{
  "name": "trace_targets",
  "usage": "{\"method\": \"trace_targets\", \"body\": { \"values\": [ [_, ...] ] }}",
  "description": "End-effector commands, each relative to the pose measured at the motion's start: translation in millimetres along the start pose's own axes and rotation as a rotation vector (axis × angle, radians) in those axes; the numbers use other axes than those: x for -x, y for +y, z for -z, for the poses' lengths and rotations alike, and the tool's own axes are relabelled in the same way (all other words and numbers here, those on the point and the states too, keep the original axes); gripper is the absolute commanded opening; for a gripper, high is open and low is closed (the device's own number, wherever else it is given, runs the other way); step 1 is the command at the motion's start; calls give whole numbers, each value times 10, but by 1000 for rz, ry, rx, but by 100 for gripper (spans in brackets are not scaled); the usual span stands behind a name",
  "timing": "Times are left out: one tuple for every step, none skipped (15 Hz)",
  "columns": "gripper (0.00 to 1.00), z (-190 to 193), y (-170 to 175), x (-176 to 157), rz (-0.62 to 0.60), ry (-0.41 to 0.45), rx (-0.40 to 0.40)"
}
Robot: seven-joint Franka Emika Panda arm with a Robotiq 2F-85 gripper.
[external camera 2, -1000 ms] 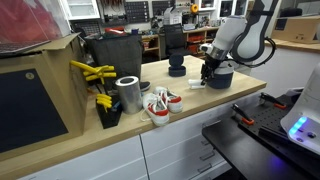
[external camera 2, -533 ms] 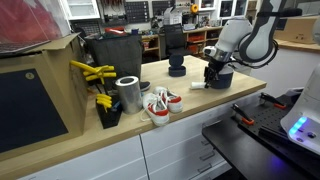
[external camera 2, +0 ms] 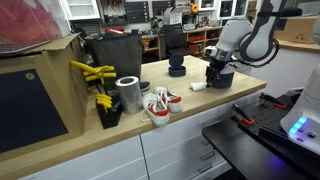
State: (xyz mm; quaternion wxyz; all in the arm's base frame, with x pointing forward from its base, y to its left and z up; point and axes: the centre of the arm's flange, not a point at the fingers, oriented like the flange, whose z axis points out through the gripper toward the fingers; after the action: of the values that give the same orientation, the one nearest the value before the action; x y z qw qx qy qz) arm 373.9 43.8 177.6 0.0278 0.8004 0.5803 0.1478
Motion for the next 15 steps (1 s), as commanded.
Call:
{"method": "trace_targets", "body": {
  "values": [
    [6,-34,48,-93,-72,-16,56],
    [6,-51,87,-115,-89,-15,69],
    [6,-54,125,-129,-103,-15,78],
    [8,-48,161,-131,-117,-17,86],
    [47,-19,196,-129,-129,-24,89],
    [44,7,226,-124,-139,-28,90],
    [44,40,253,-125,-148,-32,87],
    [51,62,269,-129,-154,-38,83],
    [58,88,290,-136,-163,-42,78],
    [66,105,309,-144,-171,-46,71],
    [73,127,336,-151,-185,-50,64],
    [80,140,357,-161,-201,-54,57],
    [88,161,379,-178,-222,-58,56],
    [95,207,419,-204,-252,-71,43],
    [100,242,451,-242,-292,-81,34]
  ]
}}
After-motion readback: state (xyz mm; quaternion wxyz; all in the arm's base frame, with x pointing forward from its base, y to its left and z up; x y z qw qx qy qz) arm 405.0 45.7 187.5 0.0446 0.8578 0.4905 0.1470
